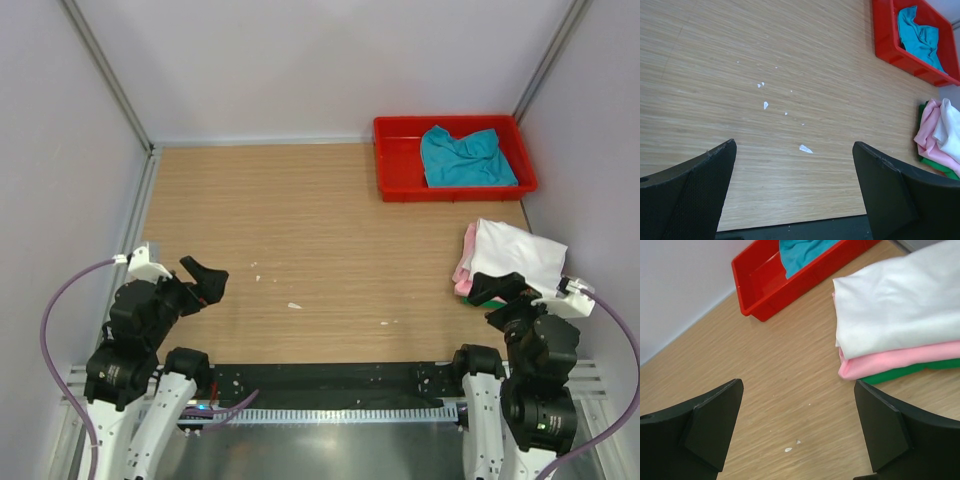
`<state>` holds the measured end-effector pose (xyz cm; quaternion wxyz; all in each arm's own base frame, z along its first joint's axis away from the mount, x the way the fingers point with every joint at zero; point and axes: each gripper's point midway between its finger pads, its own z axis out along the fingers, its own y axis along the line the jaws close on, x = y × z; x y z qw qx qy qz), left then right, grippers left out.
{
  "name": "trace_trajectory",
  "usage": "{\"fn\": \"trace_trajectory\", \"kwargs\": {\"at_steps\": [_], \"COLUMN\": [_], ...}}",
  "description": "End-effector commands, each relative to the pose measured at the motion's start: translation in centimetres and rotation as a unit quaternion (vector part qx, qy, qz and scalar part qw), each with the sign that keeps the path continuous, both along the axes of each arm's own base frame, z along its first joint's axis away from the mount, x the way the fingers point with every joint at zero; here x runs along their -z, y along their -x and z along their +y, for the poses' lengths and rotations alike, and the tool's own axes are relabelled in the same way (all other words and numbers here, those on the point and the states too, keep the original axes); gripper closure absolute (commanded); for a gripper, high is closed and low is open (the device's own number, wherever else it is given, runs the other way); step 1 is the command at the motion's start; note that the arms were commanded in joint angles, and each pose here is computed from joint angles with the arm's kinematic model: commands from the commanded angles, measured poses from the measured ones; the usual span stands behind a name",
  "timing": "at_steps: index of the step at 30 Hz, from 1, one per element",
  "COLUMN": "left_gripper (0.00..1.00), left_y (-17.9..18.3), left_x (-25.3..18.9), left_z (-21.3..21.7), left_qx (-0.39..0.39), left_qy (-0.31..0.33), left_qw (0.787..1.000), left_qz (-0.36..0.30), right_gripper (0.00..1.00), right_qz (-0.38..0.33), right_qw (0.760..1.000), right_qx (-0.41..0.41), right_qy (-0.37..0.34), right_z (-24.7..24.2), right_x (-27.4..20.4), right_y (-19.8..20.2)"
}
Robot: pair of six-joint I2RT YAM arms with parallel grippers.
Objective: Fold and stack the t-shirts
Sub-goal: Reset both grippers
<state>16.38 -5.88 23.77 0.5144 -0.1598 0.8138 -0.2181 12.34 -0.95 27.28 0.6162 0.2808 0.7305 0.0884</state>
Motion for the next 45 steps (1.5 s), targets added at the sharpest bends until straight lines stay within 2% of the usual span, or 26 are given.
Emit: {"fn": "trace_trajectory", "kwargs": {"at_steps": [1, 26, 45], "left_gripper": [0.0, 0.0, 0.0], "left_y": [-0.6, -0.7, -0.7], "left_x": [-0.4, -0.3, -0.2], "left_z": [0.0, -0.1, -0.3], "left_qx": [-0.003, -0.004, 0.002], "left_qy": [0.0, -0.001, -0.001], "left_qw": [1.0, 1.0, 1.0], "left_qz": [-0.01, -0.006, -0.003], "right_gripper": [0.0, 0.0, 0.0], "right_qz": [0.012, 0.029, 0.015], "right_qw": [1.0, 0.999, 0.999], "right_qx": [0.008, 0.009, 0.019], "right_qy": [-0.011, -0.032, -0.041], "right_z": [-0.2, 0.1, 0.0], "right_x": [0.8, 3.3, 3.5], "right_y": [-0.2, -0.2, 0.5]}}
